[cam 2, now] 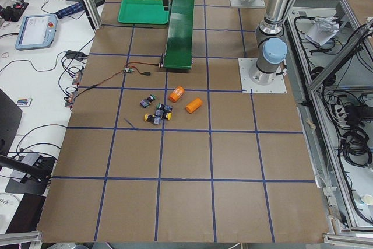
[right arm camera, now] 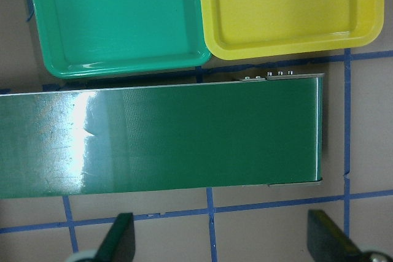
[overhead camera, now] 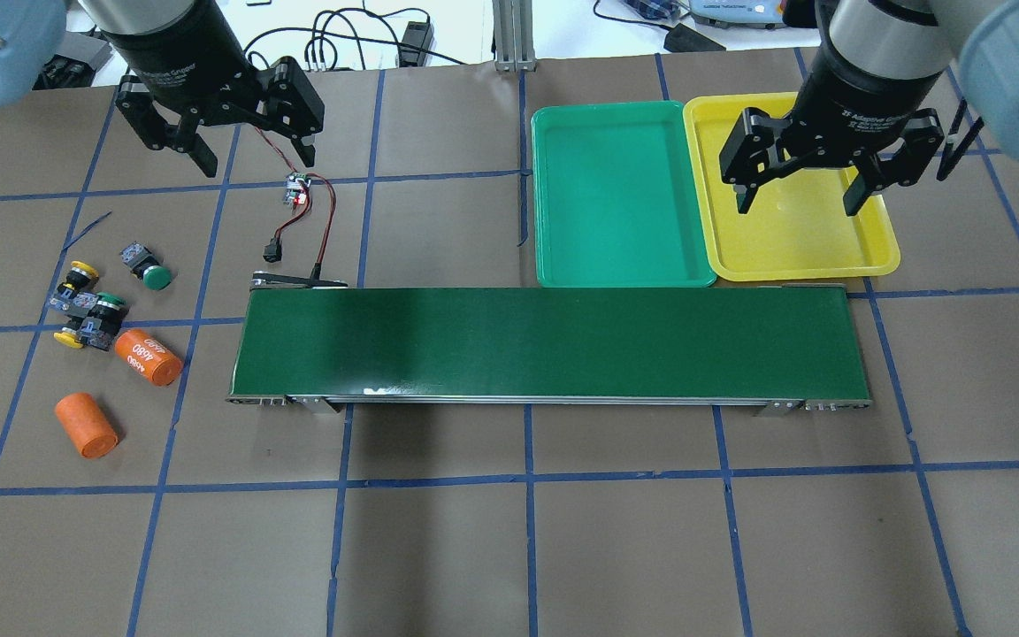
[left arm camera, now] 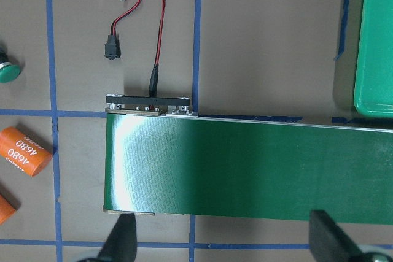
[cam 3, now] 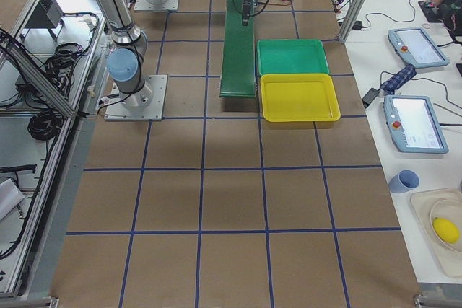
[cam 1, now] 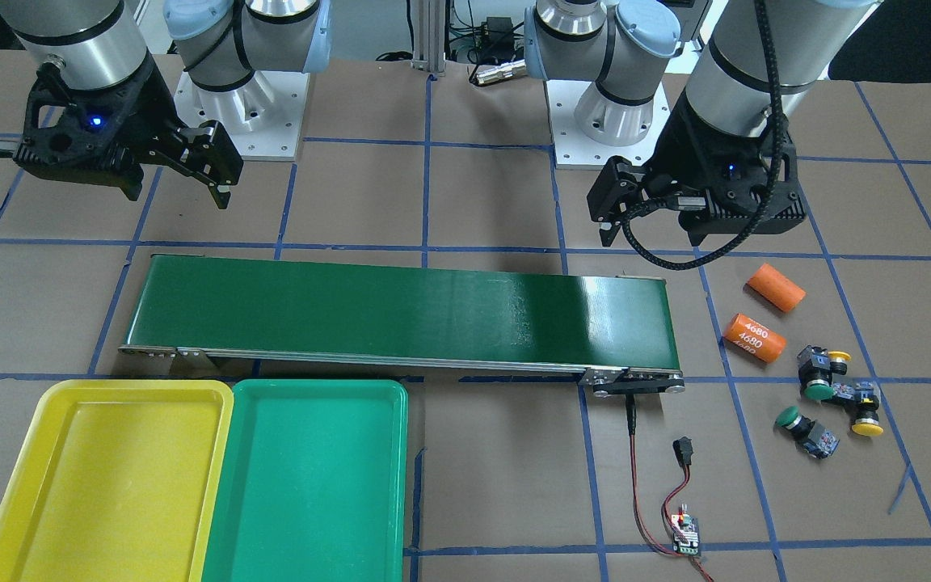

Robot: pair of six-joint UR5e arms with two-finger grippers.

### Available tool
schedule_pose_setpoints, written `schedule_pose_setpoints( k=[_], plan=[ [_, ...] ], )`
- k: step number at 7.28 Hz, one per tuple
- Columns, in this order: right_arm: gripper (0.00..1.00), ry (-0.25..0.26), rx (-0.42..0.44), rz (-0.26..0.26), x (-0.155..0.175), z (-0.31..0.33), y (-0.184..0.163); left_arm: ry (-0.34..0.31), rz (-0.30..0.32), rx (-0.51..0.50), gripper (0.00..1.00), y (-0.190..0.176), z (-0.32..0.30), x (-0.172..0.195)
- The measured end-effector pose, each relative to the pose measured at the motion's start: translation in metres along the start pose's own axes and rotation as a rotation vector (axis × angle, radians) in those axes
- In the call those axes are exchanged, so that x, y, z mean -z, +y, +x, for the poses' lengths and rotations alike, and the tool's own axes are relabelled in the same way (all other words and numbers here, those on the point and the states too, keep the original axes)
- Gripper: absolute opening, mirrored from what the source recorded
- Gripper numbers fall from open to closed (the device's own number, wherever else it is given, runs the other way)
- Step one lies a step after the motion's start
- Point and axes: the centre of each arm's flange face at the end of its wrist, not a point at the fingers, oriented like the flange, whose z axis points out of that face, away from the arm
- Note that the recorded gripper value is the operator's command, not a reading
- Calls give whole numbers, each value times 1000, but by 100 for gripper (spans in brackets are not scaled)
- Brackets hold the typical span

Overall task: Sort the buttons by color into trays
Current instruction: 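Move the left gripper over the pile of buttons and orange cylinders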

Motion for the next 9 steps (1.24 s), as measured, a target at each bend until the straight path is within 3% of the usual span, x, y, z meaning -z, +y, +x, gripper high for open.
schedule_pose_setpoints(
  k=[4,9],
  plan=[
    [100,0,0,3,1,0,0,-2,-18,-2,100,2,3,-3],
    [100,1,-10,-41,6,4,5,-4,-53,-40,100,-36,-20,-50]
  ],
)
